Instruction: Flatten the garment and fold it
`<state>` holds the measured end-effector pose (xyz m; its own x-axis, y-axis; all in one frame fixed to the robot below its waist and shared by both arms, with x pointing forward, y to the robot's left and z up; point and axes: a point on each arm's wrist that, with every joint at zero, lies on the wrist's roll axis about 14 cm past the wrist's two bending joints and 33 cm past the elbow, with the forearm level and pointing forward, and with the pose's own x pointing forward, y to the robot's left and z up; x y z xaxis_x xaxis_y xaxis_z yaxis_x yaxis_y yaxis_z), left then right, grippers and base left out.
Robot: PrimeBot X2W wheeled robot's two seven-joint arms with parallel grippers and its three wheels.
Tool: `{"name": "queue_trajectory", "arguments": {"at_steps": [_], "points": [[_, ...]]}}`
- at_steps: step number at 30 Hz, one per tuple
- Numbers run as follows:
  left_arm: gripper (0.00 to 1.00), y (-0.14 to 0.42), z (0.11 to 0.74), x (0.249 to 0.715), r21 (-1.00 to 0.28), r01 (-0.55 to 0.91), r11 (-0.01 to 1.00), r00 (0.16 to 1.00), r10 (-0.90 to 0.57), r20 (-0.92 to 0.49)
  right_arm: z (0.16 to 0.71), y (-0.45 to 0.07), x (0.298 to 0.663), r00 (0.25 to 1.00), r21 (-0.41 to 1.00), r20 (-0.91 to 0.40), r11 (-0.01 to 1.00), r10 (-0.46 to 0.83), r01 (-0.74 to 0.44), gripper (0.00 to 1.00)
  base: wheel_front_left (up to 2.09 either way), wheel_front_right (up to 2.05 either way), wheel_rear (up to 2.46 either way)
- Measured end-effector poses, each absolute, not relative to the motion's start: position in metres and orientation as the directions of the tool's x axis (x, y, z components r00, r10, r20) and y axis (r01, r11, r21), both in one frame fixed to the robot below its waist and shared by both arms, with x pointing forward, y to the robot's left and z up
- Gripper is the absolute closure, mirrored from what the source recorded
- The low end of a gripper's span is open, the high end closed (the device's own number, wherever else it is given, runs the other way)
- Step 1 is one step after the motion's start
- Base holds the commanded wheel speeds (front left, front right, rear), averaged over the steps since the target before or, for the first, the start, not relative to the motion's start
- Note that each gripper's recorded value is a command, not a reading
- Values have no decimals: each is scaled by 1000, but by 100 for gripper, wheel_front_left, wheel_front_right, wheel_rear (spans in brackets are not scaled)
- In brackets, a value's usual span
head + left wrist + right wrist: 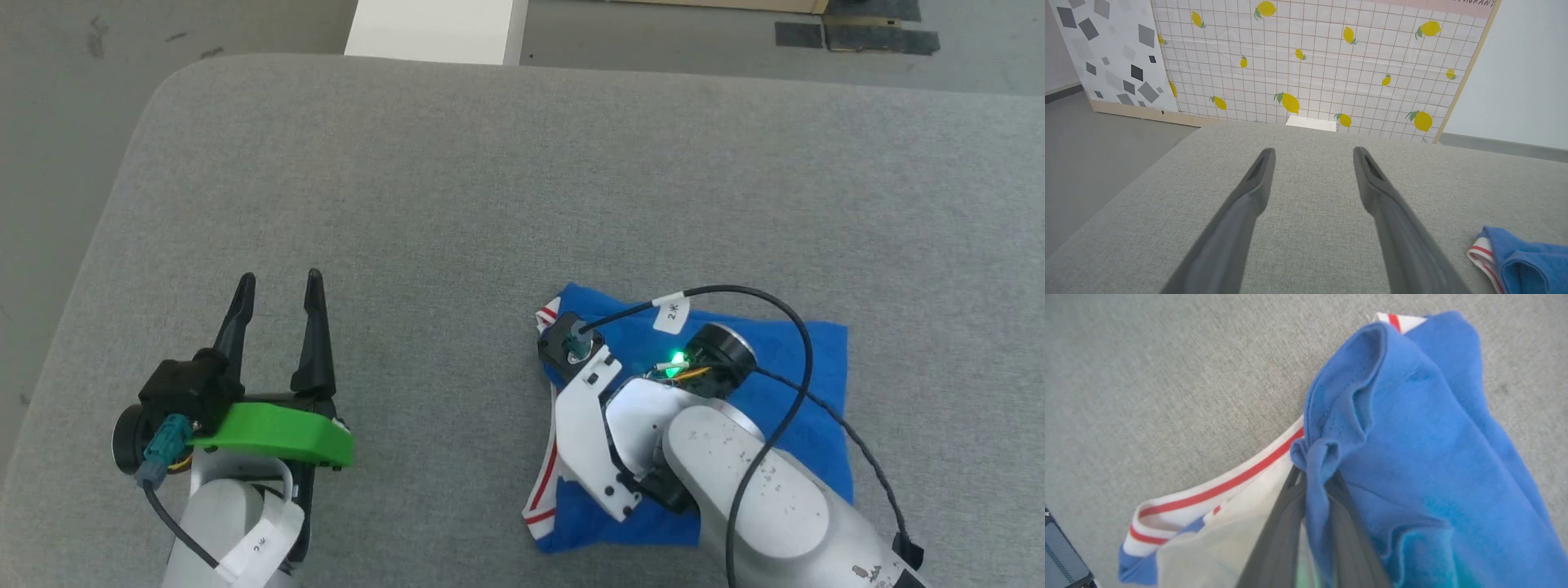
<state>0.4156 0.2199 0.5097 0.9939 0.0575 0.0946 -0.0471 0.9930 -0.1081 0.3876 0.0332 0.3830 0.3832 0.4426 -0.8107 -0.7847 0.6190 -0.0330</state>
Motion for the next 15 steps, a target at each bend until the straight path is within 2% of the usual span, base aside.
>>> {"name": "queue_trajectory", "arguments": {"at_steps": [1,2,6,8,11,15], "points": [[0,220,510,416,-109,-47,993,994,57,96,385,35,386,378,-17,-807,622,454,-783,30,0,0,0],[0,220,511,415,-110,-46,993,993,57,99,387,37,385,373,4,-800,625,470,-781,0,0,0,0],[0,219,516,414,-114,-44,992,992,57,112,415,52,382,400,98,-702,637,589,-765,0,0,0,0],[0,217,517,412,-117,-39,992,992,53,115,442,58,390,464,124,-600,649,651,-751,0,0,0,0],[0,215,518,408,-122,-34,992,992,49,117,498,54,412,603,146,-378,688,703,-711,0,0,0,0],[0,211,519,400,-128,-26,991,992,41,119,554,21,425,754,150,-117,762,647,-630,0,0,0,0]]}}
